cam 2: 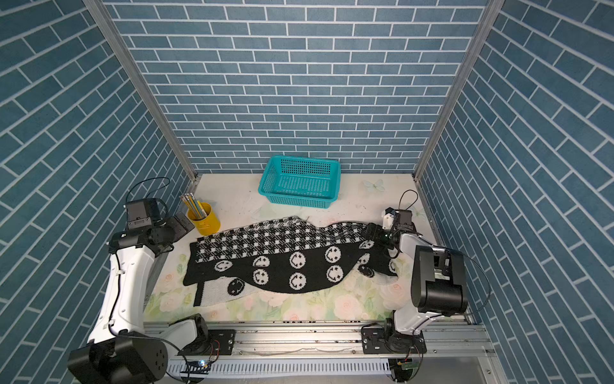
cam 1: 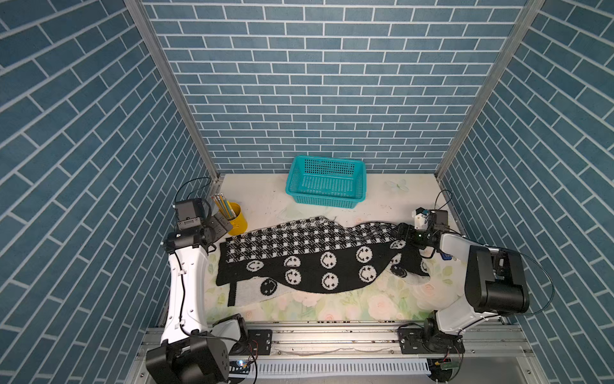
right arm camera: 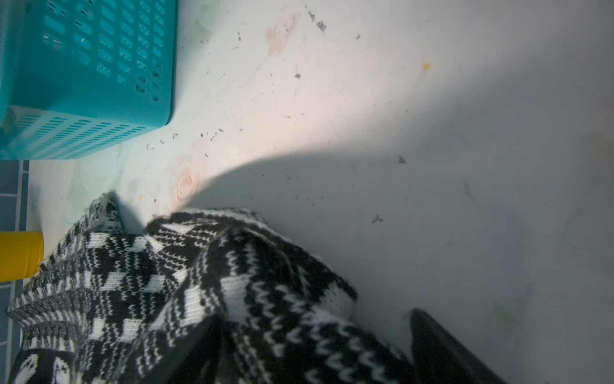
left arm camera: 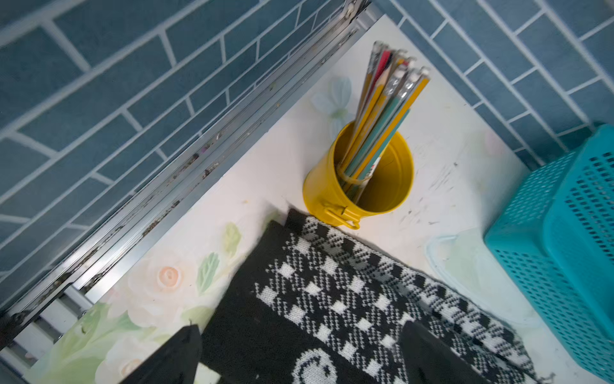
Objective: Roll up the scarf and place it into the basket
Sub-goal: Flatten out the scarf at the center of the board.
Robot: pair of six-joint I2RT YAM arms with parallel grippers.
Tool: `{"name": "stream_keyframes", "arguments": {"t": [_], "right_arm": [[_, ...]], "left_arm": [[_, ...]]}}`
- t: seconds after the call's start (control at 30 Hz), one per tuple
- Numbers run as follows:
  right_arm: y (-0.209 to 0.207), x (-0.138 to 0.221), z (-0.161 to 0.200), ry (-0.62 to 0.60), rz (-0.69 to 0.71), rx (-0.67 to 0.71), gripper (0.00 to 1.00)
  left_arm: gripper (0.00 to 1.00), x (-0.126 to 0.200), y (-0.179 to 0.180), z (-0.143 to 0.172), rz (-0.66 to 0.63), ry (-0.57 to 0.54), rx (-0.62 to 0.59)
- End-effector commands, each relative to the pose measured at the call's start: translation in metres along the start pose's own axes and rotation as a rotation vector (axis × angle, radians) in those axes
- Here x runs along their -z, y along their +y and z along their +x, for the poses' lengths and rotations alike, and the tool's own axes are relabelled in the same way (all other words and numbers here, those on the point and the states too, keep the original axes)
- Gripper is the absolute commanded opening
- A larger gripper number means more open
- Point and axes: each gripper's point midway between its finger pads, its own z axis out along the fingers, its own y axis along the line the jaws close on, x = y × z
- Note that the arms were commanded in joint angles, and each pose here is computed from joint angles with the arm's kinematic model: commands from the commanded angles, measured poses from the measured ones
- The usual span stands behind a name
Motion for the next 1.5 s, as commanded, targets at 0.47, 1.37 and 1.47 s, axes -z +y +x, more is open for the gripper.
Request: {"name": "stream_keyframes", "arguments": {"t": [0.47,1.37,1.47], "right_arm": [[0.02,0.041,-0.193,-0.312,0.283,0.16,0.67],[0.327,-0.042,0.231,0.164,-0.201,1.224,0.93],[0.322,-0.06,0.23,0.155,-0.141,1.264,0.91]], "left_arm": [[1.0,-0.022,-0.023,0.035,0.147,0.138,-0.051],[1.0,-0.064,-0.041,0.047,0.158,0.226,-0.071],[1.0,-0.065,-0.039,0.05,0.157,0.229,-0.073]]}}
